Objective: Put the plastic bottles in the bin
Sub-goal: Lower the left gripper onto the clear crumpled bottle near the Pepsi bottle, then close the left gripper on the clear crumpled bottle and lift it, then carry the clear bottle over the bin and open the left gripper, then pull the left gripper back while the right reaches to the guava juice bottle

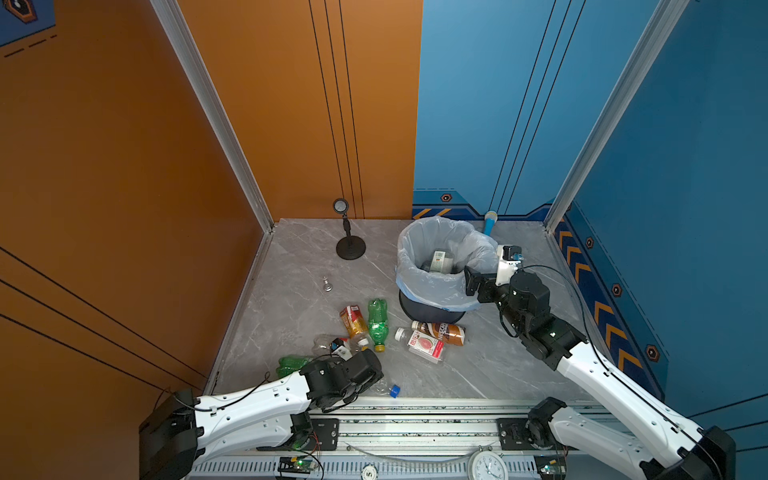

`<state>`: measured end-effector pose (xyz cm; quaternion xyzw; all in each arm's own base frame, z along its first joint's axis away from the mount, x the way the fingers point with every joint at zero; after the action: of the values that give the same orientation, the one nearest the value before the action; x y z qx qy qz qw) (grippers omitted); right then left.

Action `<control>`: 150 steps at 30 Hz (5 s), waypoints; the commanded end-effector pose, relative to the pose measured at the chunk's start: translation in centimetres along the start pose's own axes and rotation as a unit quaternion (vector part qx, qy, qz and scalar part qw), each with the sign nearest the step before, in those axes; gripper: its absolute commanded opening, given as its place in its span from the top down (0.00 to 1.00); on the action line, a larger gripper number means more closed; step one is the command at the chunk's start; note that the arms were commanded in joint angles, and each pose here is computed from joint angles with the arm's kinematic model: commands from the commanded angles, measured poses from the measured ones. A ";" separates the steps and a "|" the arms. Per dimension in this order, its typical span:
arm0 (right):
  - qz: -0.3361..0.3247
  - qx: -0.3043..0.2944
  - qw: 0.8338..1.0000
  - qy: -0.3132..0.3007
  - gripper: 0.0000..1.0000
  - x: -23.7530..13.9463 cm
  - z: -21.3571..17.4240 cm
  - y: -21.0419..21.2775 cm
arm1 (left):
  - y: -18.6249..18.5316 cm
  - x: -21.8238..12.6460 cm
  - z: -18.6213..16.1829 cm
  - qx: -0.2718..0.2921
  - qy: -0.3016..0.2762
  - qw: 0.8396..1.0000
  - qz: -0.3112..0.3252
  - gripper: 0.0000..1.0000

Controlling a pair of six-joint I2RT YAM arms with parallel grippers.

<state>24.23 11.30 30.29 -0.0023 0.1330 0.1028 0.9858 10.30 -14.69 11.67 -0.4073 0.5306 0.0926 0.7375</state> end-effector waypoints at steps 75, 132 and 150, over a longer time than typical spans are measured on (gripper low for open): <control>0.003 0.043 0.998 -0.049 0.00 -2.8 2.0 -1.4 | -12.6 -13.6 7.5 0.173 -0.112 0.955 -0.212 0.50; 0.058 0.042 0.997 0.026 0.00 -5.6 0.4 -1.5 | -14.8 -11.1 11.3 0.219 -0.297 0.917 -0.152 0.02; 0.244 -0.178 0.937 0.176 0.03 -6.3 -6.8 12.9 | -11.6 -9.8 12.5 0.178 -0.302 0.929 -0.116 0.03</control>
<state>14.47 21.63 27.39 -0.1360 0.2509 0.3536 0.8908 22.00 -11.43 27.70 -0.2738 0.2417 0.0144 0.9308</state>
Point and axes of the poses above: each gripper's point midway between its finger pads, its own x axis out along the fingers, its own y axis along the line the jaws close on, z = x × y, the point moved 9 cm from there along -x, back along the fingers, and after that the axes turned 9 degrees about -x, right-handed, at the moved point
